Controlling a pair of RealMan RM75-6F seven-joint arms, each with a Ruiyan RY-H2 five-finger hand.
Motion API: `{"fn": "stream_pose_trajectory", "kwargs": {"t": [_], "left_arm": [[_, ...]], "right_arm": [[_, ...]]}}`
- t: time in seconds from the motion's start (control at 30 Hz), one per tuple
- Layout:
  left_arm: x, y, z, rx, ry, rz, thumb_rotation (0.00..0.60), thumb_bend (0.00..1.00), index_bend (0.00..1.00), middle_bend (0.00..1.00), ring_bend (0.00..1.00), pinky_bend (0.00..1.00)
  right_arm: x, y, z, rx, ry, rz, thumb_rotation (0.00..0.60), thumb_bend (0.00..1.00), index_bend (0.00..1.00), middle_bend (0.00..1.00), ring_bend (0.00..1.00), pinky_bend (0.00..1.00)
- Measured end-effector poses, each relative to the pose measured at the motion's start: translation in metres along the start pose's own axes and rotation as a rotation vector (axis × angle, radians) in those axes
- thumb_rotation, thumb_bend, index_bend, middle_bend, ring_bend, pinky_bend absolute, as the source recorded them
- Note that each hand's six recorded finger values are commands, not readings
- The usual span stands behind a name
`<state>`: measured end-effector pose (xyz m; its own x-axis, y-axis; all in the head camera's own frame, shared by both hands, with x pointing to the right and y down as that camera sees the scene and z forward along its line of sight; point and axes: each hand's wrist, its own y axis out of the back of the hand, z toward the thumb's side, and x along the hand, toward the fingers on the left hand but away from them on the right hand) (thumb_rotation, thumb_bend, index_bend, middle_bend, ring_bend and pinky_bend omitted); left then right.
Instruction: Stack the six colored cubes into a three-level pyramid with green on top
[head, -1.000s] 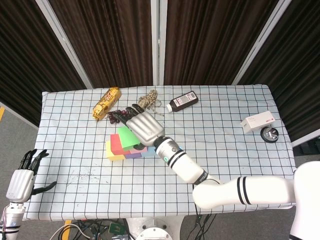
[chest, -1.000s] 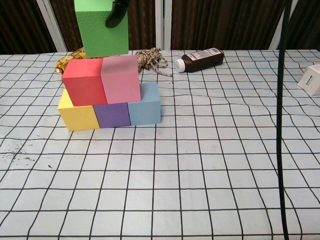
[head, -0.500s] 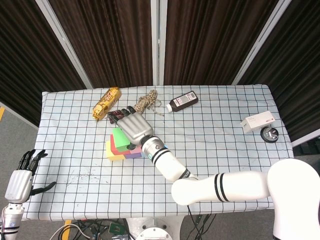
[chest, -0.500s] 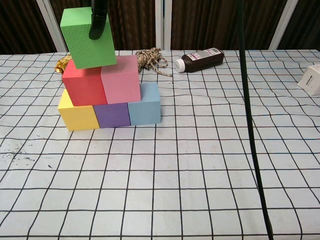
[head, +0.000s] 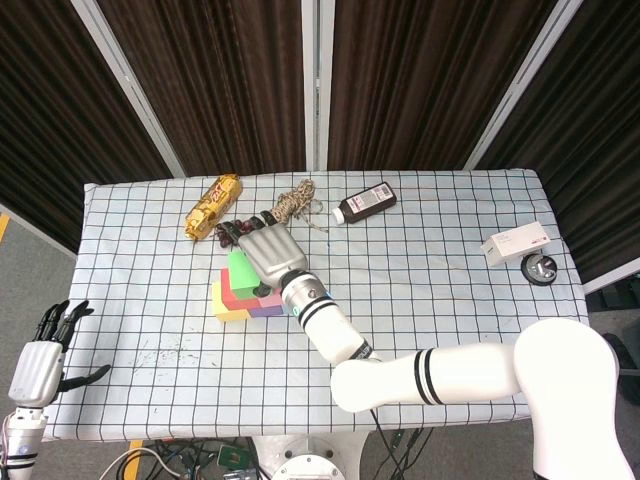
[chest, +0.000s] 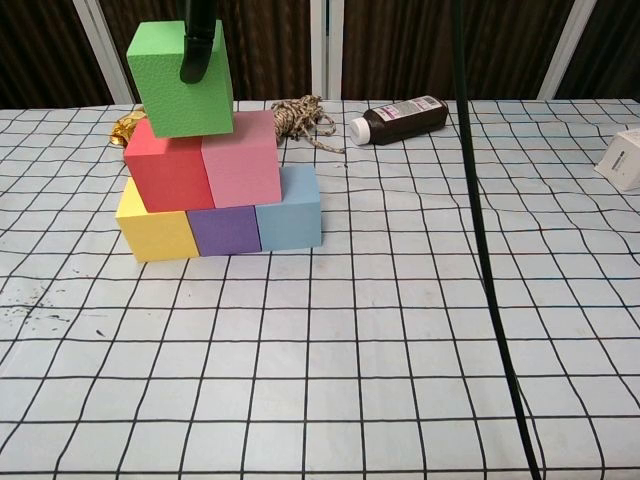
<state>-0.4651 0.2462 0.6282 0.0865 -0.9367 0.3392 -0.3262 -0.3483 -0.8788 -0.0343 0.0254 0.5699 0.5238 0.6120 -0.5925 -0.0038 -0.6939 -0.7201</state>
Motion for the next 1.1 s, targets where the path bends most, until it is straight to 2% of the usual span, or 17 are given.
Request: {"fn": "stream_pose_trajectory", "kwargs": {"t": [0.2,1.1], "left_arm": [[-0.001,0.001,-0.002,-0.002,0.003,0.004,0.6,0.0,0.06,0.18,0.0,0.05],[-0.002,0.0,-0.009,-0.028,0.017,0.0,0.6,0.0,0.06,0.18,0.0,0.05]], "right_arm": [[-0.003,-0.005,0.003,-0.007,-0.02,0.022,0.6,0.13,0.0,0.5,0.09,0.0],[-0.013,-0.006,0.011,0.017,-0.053,0.002,0.6,0.13,0.0,0.5,0.09,0.0]]}}
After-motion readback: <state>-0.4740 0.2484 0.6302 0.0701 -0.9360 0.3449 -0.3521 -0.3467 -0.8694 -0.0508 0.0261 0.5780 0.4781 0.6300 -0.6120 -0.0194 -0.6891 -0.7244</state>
